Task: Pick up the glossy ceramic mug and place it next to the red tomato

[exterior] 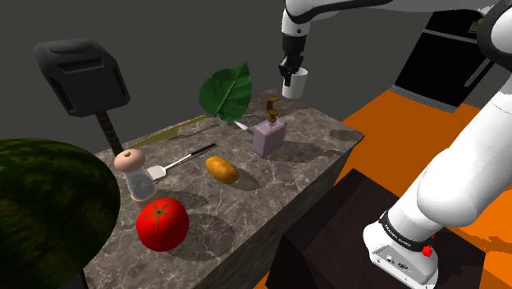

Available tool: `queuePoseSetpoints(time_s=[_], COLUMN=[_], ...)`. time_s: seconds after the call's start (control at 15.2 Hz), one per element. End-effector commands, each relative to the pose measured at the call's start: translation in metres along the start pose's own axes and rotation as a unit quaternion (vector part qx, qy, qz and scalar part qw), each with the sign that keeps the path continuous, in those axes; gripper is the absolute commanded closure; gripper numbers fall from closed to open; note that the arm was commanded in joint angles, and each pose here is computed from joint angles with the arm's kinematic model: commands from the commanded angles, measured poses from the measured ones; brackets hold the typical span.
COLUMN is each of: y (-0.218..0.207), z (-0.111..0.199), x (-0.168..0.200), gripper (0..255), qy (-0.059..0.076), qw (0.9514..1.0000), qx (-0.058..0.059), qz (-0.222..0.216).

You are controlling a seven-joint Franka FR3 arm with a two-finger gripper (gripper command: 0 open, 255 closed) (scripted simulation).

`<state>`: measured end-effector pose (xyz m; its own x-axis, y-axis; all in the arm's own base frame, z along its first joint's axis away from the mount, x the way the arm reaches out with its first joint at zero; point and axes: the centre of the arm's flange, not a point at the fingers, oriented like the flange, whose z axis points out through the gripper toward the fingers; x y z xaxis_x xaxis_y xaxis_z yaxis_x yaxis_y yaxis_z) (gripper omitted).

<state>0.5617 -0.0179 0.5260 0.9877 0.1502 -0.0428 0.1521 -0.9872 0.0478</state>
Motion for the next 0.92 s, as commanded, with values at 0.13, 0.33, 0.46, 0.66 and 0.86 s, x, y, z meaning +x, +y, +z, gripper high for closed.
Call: queuePoseSetpoints(time_s=[0.13,0.33,0.46,0.66,0.86], y=[-0.051,-0.09,-0.115,-0.154,-0.193], z=[-0.003,-0.005,-0.006,-0.008,-0.009], x=[-0.01,-0.018,-0.023,-0.031,-0.039], gripper=[255,255,255,255,255], qy=[0.0,0.0,0.0,0.0,0.0], qw=[1.0,1.0,1.0,1.0,1.0], qx=[0.0,0.0,0.0,0.0,0.0], qz=[0.001,0.001,0.001,0.001,0.001])
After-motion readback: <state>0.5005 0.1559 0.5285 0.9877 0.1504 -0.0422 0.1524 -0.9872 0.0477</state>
